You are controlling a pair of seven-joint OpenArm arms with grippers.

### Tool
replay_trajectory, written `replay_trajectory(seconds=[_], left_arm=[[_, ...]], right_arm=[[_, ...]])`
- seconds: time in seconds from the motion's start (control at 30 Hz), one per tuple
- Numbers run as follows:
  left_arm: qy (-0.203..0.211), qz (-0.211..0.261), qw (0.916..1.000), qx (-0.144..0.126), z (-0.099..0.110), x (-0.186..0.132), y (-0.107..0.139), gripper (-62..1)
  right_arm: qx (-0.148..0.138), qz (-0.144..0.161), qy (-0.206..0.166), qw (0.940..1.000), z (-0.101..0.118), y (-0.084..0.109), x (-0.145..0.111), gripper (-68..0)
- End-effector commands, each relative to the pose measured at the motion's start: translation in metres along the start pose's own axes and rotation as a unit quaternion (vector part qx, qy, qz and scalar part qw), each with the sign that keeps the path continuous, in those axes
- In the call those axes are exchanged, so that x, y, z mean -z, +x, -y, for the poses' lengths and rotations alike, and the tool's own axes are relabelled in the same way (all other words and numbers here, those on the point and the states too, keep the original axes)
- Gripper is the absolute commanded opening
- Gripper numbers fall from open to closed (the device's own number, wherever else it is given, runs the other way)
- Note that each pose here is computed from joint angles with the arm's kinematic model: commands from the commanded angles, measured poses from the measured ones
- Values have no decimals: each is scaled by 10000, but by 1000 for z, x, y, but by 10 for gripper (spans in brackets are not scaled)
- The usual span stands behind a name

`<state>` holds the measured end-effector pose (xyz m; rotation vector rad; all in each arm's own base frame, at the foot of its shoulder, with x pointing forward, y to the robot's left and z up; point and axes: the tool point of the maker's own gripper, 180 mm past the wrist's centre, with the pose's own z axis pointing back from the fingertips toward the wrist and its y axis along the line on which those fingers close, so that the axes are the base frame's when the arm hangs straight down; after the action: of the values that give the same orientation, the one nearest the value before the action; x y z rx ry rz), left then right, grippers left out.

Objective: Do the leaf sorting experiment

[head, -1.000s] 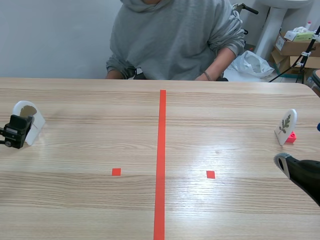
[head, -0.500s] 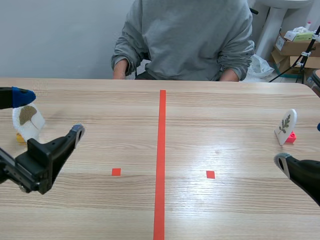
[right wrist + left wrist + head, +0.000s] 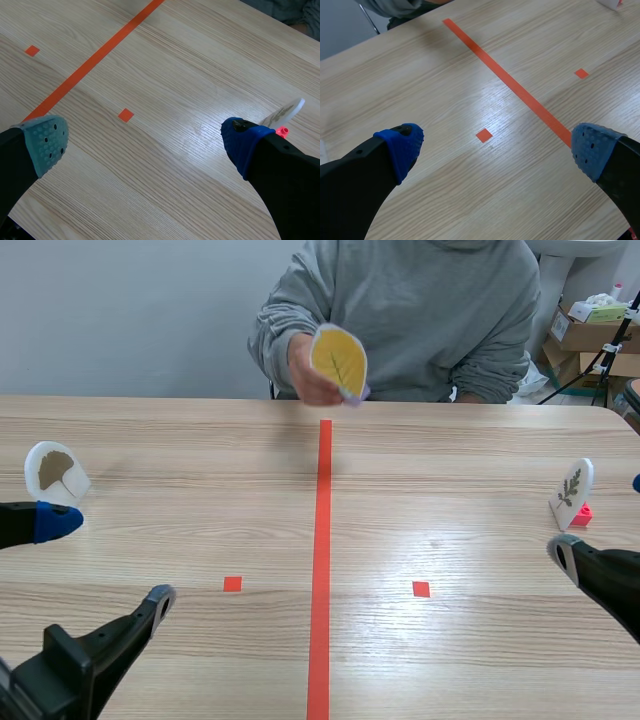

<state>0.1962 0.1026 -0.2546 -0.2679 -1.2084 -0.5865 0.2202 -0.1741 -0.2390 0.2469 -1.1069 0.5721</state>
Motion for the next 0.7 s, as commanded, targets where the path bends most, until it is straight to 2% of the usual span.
replay_trajectory(seconds=[0.0,0.67], left_arm=[[13,111,9999,-26,-1,1,5,14],[39,276,9996,-41,-1,1,11,14]], right_arm=[[-53,106,8,9999,2,6,-1,-43],[-40,115,2,9999,2,6,-1,-43]])
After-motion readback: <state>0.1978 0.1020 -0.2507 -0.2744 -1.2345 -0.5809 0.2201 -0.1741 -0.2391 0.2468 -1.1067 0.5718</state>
